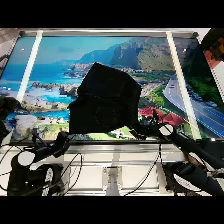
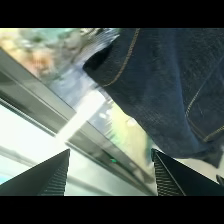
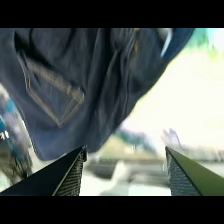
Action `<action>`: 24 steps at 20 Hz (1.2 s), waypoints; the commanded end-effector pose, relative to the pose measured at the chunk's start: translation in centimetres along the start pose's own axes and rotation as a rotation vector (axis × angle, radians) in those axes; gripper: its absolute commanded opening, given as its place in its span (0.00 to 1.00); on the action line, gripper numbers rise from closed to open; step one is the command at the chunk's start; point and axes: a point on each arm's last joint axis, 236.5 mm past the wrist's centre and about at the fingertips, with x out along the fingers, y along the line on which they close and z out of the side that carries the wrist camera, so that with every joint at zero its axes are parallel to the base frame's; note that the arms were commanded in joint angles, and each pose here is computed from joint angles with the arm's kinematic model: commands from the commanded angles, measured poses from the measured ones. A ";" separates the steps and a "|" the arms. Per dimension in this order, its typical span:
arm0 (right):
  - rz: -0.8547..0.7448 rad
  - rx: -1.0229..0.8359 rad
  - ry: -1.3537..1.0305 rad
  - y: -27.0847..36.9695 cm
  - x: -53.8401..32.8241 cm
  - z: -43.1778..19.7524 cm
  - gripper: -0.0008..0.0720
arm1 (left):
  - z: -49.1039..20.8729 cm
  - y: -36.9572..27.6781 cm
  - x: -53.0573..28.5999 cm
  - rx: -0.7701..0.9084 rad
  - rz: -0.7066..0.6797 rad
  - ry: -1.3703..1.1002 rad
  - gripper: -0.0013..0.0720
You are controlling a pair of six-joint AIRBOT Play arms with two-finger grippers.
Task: Fold the clothes and pants, and hang the long-sleeved shirts on hangers.
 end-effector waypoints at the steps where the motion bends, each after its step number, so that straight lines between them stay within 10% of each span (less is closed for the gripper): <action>1: 0.025 -0.013 -0.162 0.6 -0.2 3.6 0.79 | 1.6 -0.7 1.0 -0.071 -0.092 -0.070 0.81; 19: 0.040 -0.002 -0.201 0.9 -0.4 4.5 0.92 | 5.2 -0.3 4.7 -0.186 -0.113 -0.113 0.81; 21: 0.041 -0.002 -0.201 0.9 -0.4 4.5 0.92 | 5.0 0.0 5.3 -0.223 -0.105 -0.090 0.62; 23: 0.040 -0.002 -0.201 0.9 -0.4 4.5 0.92 | 5.1 -0.6 5.4 -0.232 -0.136 -0.086 0.11; 24: 0.041 -0.002 -0.201 0.9 -0.4 4.5 0.92 | 5.3 -1.2 5.3 -0.211 -0.161 -0.092 0.03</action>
